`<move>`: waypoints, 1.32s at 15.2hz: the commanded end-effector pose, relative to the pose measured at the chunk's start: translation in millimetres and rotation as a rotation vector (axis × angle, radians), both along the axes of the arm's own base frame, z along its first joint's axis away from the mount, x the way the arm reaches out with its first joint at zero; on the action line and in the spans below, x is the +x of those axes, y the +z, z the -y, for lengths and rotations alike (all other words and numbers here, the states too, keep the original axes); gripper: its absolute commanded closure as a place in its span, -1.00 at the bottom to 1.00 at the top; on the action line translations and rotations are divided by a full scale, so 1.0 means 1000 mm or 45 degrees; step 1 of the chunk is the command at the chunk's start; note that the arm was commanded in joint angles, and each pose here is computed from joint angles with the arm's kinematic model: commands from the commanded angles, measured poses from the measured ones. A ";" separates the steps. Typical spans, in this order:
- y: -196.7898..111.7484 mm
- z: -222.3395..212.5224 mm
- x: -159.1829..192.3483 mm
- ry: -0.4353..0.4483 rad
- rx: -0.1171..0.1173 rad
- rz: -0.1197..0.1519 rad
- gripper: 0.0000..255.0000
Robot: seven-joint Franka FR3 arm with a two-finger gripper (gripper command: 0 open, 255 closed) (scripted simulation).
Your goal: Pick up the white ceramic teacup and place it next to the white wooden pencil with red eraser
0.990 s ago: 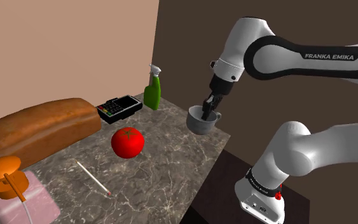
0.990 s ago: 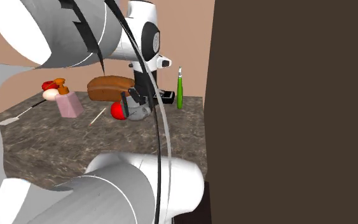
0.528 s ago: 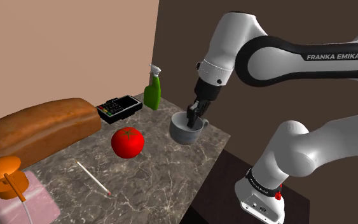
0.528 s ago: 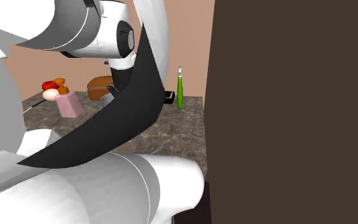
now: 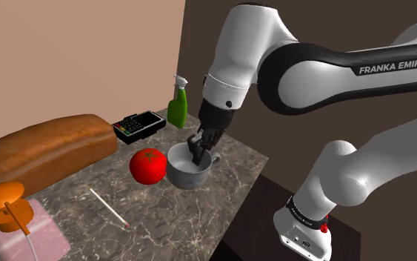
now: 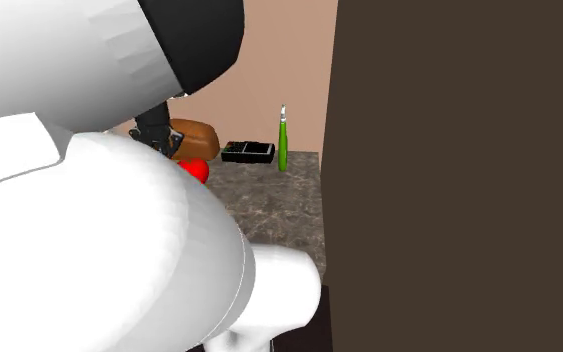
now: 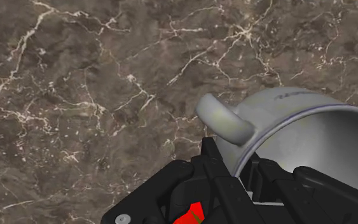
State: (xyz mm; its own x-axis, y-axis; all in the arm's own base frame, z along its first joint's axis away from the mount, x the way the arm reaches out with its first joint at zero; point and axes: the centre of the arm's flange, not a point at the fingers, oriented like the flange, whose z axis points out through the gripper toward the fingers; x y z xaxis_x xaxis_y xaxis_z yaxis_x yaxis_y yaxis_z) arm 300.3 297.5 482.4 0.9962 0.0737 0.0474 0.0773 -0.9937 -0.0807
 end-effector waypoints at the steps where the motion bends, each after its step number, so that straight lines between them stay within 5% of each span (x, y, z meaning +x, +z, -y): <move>1: -0.001 -0.026 0.002 -0.001 0.002 0.000 1.00; 20: 0.000 -0.276 0.014 -0.001 0.002 0.000 1.00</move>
